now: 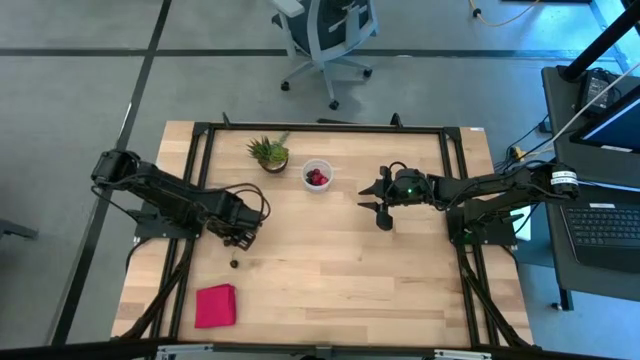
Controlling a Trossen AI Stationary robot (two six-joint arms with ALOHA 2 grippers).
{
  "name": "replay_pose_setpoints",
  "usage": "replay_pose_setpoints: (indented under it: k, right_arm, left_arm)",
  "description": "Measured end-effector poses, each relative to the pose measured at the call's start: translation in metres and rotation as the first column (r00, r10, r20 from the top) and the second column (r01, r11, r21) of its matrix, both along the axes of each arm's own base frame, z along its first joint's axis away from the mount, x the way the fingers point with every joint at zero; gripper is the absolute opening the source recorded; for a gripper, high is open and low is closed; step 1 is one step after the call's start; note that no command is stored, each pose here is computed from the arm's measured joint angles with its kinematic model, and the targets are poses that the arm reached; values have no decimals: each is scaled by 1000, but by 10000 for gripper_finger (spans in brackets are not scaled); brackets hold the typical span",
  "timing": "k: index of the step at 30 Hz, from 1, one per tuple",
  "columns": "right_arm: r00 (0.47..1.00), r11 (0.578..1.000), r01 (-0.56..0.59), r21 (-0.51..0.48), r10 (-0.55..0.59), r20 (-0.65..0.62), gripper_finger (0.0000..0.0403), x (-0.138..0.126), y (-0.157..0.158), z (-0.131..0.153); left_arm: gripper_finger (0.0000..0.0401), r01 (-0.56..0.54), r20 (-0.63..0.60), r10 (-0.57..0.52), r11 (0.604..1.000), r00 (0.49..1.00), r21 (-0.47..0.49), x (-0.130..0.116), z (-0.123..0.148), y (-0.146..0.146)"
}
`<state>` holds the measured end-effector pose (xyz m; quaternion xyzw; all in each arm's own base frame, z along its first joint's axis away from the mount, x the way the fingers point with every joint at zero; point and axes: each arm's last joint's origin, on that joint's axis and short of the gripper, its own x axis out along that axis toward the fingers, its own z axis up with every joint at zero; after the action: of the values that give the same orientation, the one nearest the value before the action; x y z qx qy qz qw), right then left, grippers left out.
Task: Pick and placing Produce into tupperware
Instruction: Put the black cherry into the transparent container
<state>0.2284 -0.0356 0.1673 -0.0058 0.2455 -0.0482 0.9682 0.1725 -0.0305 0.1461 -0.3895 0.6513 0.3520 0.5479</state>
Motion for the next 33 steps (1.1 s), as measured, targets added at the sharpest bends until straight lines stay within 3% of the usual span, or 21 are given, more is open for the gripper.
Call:
replay_pose_setpoints:
  k: [7, 15, 33]
  right_arm:
    - [1000, 1000, 1, 2, -1, 0, 161, 0, 0, 0]
    - [1000, 1000, 1, 2, -1, 0, 161, 0, 0, 0]
    - [1000, 1000, 0, 0, 0, 0, 161, 0, 0, 0]
  left_arm:
    - [196, -54, -40, 54, 999, 998, -2, -9, -11, 1]
    - [196, -50, -27, 47, 995, 998, -86, -7, -11, -3]
    - [196, -41, -48, 34, 989, 998, -139, -9, -11, -12]
